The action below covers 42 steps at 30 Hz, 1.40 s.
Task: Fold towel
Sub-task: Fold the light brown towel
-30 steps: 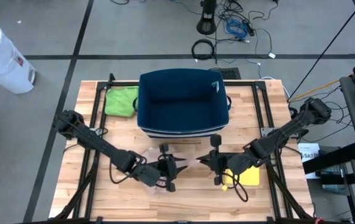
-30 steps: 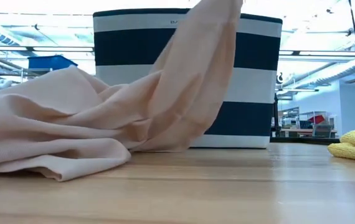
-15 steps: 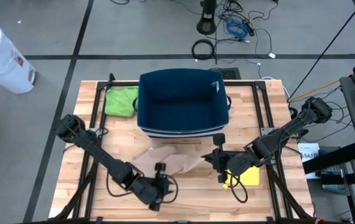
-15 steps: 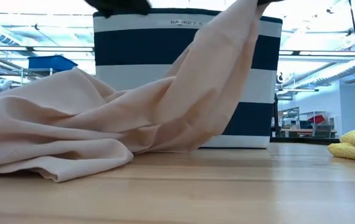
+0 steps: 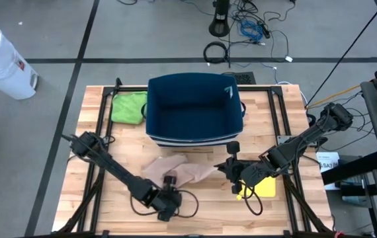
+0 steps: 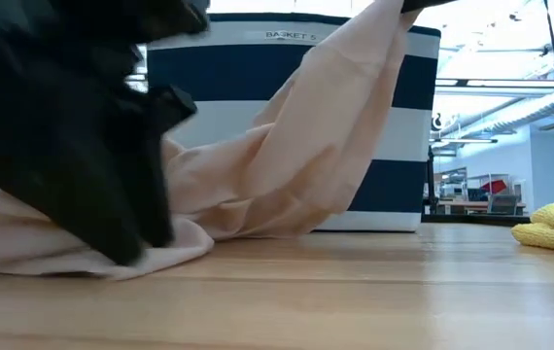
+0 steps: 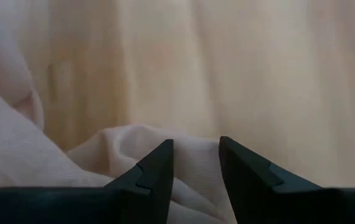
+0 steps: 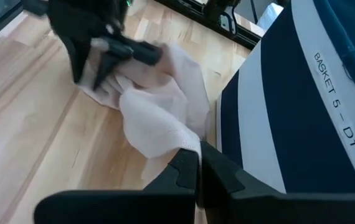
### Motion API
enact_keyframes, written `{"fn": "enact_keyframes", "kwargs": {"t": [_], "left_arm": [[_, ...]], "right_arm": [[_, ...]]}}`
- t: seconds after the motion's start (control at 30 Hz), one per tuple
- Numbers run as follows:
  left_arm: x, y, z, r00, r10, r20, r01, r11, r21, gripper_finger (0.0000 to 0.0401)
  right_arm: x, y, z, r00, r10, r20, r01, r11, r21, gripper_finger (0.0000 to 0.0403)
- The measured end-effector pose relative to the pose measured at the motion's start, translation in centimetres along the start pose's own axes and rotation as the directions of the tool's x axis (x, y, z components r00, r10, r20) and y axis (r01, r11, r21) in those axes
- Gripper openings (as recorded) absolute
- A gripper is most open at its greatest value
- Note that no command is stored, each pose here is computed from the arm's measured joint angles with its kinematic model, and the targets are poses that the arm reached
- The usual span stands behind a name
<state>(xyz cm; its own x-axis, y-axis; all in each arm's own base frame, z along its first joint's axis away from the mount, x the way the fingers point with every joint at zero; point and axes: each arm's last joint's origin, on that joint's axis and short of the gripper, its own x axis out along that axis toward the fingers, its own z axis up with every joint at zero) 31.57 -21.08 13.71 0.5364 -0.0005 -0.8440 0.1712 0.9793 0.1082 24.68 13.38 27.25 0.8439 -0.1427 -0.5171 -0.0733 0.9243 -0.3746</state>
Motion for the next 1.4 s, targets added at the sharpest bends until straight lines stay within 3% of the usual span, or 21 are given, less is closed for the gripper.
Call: {"fn": "enact_keyframes", "kwargs": {"t": [0.13,0.23,0.3,0.47,0.67,0.8,0.97,1.1,1.2,1.4], "left_arm": [[0.8,0.9,-0.2,0.999,0.032,-0.037,-0.032,0.999,-0.01,0.0136],[1.0,1.2,-0.1,0.998,-0.003,-0.059,0.003,1.0,-0.008,0.0129],[1.0,1.1,-0.1,0.998,-0.018,-0.058,0.019,1.0,0.015,0.0109],[1.0,0.8,-0.2,0.998,-0.029,-0.053,0.033,0.997,0.064,0.0014],[-0.2,0.0,1.2,0.999,-0.006,-0.032,0.011,0.988,0.154,0.0003],[-4.0,-0.7,4.4,0.998,0.064,0.021,-0.067,0.971,0.227,0.0002],[-10.0,-1.0,6.5,0.96,0.276,-0.045,-0.249,0.917,0.311,0.0001],[-15.9,-1.3,6.8,0.897,0.438,-0.054,-0.404,0.865,0.296,0.0001],[-19.3,-1.9,6.8,0.867,0.498,-0.003,-0.483,0.841,0.244,0.0001],[-23.5,-3.8,6.9,0.839,0.5,0.214,-0.533,0.835,0.139,0.0]], "right_arm": [[0.0,0.0,-0.1,1.0,0.001,-0.005,0.0,1.0,0.005,0.0],[0.0,0.0,-0.1,1.0,0.001,-0.006,0.0,1.0,0.006,0.0],[0.0,0.0,-0.1,1.0,0.001,-0.006,0.0,1.0,0.005,0.0],[0.0,0.0,-0.1,1.0,0.001,-0.007,-0.001,1.0,0.004,0.0],[0.0,0.0,-0.2,1.0,0.001,-0.019,-0.001,1.0,-0.005,0.0],[-0.1,0.1,-0.4,0.999,0.003,-0.034,-0.003,1.0,-0.01,0.0],[-0.8,-0.1,-0.6,0.999,0.002,-0.051,-0.002,1.0,-0.008,0.0],[-2.0,-0.6,-1.0,0.996,-0.032,-0.079,0.032,0.999,-0.008,0.0],[-3.2,-1.0,-1.3,0.995,-0.03,-0.091,0.031,0.999,0.009,0.0],[-6.0,-1.9,-1.6,0.998,-0.019,-0.062,0.021,0.999,0.034,0.0]]}}
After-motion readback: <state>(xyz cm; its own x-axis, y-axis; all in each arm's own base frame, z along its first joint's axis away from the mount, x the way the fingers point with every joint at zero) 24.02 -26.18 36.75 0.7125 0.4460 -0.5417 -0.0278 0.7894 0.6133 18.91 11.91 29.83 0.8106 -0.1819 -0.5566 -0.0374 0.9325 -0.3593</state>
